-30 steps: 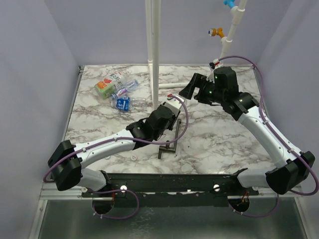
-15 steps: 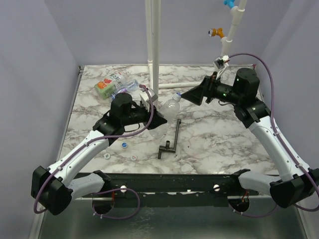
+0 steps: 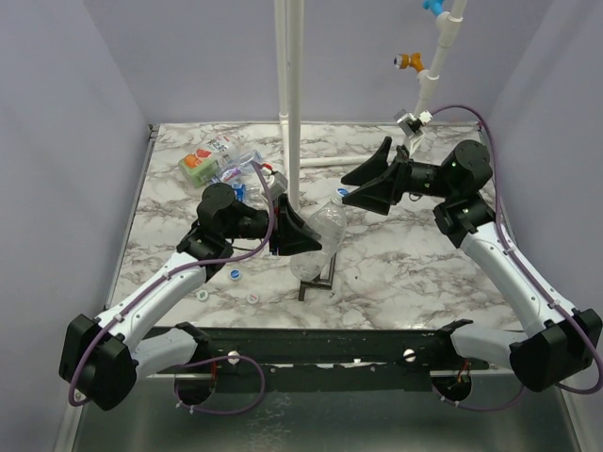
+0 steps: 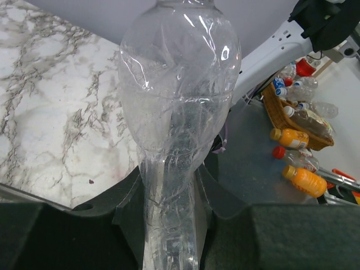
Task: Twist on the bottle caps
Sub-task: Screw the bottle cap onto the plastic bottle.
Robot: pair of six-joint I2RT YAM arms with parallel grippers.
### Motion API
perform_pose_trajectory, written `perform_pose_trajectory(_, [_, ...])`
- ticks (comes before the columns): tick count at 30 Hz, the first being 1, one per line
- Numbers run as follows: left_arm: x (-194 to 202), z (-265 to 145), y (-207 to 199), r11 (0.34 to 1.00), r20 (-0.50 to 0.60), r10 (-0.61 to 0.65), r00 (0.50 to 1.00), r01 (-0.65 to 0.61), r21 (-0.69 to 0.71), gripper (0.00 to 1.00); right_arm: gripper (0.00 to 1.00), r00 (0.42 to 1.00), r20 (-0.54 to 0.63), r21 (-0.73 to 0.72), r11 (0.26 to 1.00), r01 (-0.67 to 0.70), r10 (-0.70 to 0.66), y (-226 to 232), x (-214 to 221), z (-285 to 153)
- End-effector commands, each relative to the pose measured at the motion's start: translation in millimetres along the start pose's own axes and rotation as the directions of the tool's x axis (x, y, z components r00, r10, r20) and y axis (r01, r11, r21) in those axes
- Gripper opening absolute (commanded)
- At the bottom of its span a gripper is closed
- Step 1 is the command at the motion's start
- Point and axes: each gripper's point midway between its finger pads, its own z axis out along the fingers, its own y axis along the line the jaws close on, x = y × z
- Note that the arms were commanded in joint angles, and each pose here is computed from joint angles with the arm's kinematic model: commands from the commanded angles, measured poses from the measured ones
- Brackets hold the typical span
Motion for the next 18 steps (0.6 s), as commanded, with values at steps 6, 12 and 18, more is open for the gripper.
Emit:
perform_pose_trajectory(6, [-1.3,1.4,-5.7,0.998,0.029,0.003,1.000,-0.005,0.062,0.00,0.82,1.000,-0.003,-0.079,0.997,0.010,-0.010,14.7,-0.7,8.6])
perform_pose_trajectory(12, [-1.0,1.6,-3.2,0.999,0.037,0.001,0.999,-0.003,0.050,0.00,0.65,1.000,-0.012,-0.066,0.998,0.006,-0.006,15.0,2.3,16.0])
perform_pose_trajectory(18, [1.8,2.6,1.6,0.999,0.037,-0.015,0.999,0.014,0.036,0.00,0.54,1.000,0.005,-0.027,1.000,0.009,-0.009,12.8,0.3,14.6])
